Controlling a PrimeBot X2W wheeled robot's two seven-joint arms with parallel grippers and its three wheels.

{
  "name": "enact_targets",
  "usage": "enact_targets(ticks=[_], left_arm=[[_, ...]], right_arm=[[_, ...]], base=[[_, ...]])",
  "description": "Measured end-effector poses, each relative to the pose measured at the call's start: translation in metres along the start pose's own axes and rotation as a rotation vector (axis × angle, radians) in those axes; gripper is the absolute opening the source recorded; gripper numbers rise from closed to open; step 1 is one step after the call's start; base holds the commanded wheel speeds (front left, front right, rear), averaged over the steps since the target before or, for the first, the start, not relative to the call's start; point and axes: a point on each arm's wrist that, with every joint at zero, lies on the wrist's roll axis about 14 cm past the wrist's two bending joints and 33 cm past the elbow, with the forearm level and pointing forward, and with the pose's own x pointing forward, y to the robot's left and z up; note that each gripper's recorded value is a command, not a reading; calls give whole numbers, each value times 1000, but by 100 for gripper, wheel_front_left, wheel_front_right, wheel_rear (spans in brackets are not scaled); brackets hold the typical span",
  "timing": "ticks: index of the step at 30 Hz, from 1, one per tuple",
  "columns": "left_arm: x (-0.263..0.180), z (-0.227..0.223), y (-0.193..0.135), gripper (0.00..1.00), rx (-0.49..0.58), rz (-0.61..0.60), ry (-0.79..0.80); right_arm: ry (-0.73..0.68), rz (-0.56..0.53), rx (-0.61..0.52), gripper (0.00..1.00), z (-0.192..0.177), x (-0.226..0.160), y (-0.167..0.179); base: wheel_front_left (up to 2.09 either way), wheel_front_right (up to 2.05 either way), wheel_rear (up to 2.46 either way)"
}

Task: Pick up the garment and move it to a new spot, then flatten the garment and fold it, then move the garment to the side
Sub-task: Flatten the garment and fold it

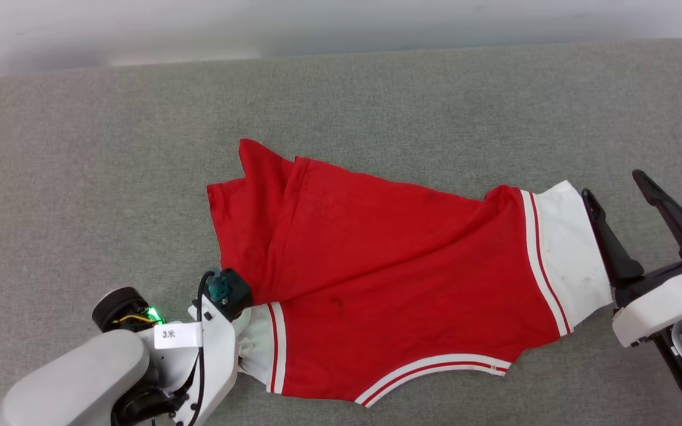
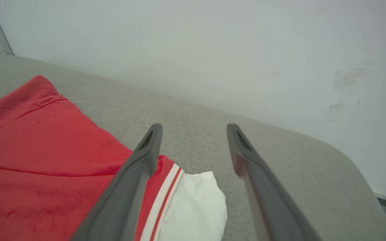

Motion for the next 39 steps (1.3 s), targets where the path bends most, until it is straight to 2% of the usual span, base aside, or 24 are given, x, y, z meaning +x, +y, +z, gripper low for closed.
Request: enact_targets(ticks=[5,10,14,19,25,29,33,39], left_arm=[[-18,15,2,0,-52,53,-174],[-49,21,13,0,-126,156,-330],[-67,17,15,0,-194,210,-422],[-82,11,19,0,-232,271,-485],[-81,11,22,0,-242,282,-501],[-76,15,26,0,-242,281,-508],[-69,19,30,0,-246,278,-515],[-60,17,36,0,-262,275,-506]], right_arm=[[-30,-30,-5,100,11,-6,-11],[-55,-60,-47,100,28,-11,-27],[-5,-47,-110,100,39,-10,-37],[249,29,-157,100,20,-11,-41],[662,127,-173,100,-27,-27,-47],[865,171,-162,100,-56,-33,-45],[968,202,-125,100,-84,-28,-37],[1045,285,-58,100,-129,-21,-1]], base=[[0,0,0],[0,0,0],[0,0,0],[0,0,0],[0,0,0],[0,0,0],[0,0,0],[0,0,0]])
